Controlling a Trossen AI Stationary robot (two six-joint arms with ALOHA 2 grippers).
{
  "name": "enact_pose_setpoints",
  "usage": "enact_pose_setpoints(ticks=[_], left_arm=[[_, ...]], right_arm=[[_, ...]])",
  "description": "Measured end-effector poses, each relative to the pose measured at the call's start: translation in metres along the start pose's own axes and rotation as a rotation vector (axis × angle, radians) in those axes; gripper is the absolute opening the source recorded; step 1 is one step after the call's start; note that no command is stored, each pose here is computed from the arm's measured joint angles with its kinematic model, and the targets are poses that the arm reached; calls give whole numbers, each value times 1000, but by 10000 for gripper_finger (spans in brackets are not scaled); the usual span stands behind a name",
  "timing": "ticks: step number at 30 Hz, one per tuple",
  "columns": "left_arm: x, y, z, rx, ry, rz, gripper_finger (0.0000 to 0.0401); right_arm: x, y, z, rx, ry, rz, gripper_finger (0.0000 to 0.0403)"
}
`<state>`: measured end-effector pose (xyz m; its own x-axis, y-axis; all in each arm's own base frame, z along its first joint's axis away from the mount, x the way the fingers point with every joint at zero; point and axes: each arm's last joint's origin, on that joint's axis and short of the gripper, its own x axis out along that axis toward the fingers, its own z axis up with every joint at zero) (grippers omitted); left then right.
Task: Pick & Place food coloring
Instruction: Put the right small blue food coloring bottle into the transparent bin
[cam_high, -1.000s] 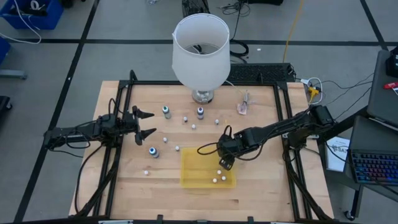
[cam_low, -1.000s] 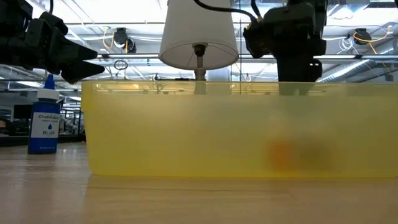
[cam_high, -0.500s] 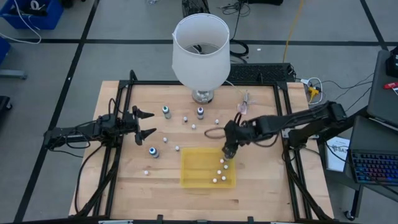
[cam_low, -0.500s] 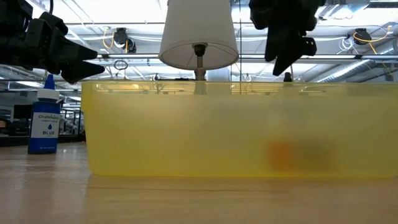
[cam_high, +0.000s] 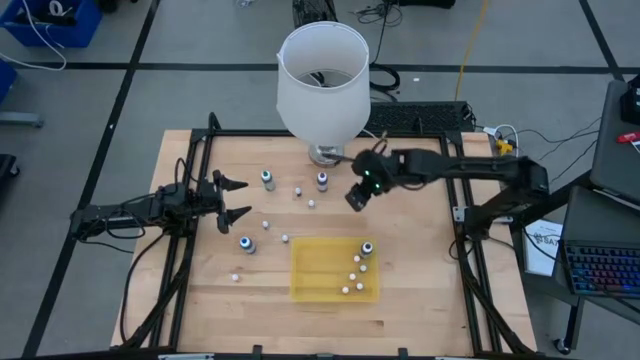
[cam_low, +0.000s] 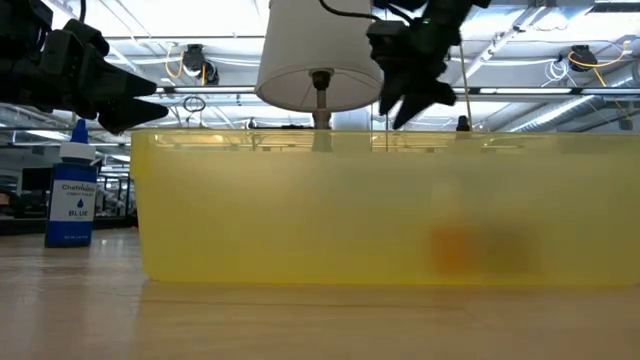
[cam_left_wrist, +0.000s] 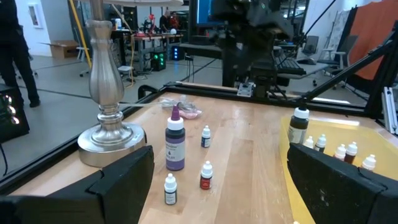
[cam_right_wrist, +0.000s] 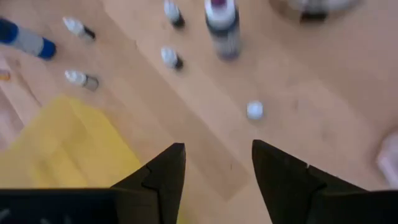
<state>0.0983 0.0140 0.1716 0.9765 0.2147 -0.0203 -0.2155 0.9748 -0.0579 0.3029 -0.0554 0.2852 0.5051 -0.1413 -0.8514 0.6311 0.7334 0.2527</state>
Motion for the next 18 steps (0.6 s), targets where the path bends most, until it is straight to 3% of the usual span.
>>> enact_pose_setpoints(ticks=[4,7,13,18], left_arm=[[0,0,0,0,-1,0,365],[0,0,0,0,-2,0,365],[0,0,0,0,-1,0,365],[0,0,0,0,-2,0,365]], right_arm=[[0,5,24,-49,-16,-9,161],[8,8,35,-51,50,-57,156],[53,-4,40,-44,254,-187,144],[85,-14,40,-82,325,-220,139]])
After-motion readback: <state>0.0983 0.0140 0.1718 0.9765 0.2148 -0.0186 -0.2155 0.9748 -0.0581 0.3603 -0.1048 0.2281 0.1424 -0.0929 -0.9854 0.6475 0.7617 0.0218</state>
